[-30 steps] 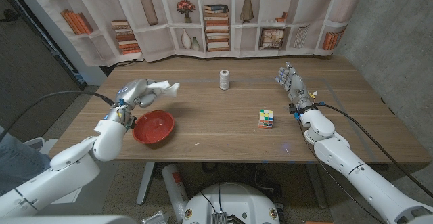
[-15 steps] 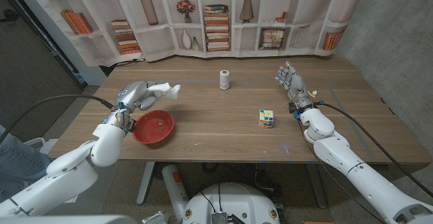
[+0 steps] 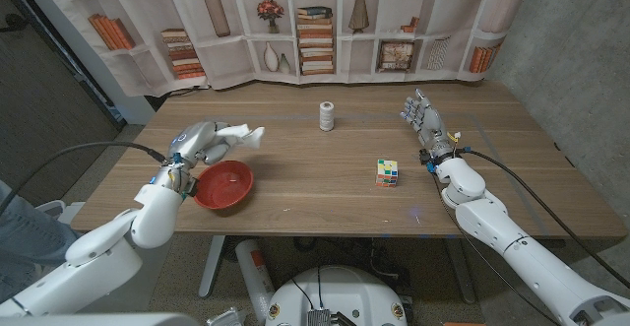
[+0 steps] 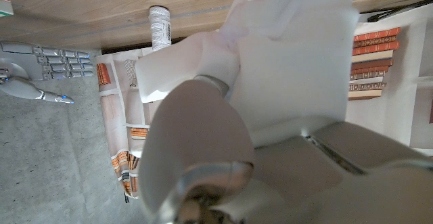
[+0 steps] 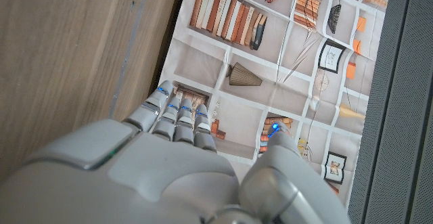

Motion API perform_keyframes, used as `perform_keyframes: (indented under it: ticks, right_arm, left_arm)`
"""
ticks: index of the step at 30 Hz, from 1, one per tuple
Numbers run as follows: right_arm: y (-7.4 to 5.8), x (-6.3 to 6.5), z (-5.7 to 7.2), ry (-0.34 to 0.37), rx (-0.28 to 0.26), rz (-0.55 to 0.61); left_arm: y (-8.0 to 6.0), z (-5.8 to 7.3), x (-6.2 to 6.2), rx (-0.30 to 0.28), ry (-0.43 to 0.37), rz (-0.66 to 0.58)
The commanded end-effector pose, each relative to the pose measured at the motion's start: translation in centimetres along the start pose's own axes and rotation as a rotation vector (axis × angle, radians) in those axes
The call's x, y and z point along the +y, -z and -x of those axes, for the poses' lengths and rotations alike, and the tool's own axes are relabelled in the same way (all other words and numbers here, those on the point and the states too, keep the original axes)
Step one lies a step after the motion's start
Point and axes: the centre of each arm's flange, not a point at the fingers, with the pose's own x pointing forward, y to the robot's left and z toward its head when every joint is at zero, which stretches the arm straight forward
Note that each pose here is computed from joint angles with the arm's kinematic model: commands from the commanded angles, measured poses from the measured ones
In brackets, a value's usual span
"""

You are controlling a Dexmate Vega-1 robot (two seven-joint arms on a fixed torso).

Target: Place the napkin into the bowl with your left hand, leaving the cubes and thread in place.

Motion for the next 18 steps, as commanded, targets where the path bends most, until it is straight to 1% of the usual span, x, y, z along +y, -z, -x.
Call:
perform_keyframes:
  ticks: [1,9,18]
  right_arm:
    - [-0.1,0.3,-0.4,-0.001,-0.005,0.001]
    - [-0.1,0.5,-0.6,-0.01,-0.008,0.004]
    - [-0.1,0.4,-0.7,-0.006,-0.005,0.005]
  left_arm:
    - [0.1,1.2,-0.3,0.009,0.013,-0.002]
    - [-0.1,2.3,-0.1,0.016,0.006,-0.012]
    - [-0.3,3.5,0.6,0.022,-0.004,-0.047]
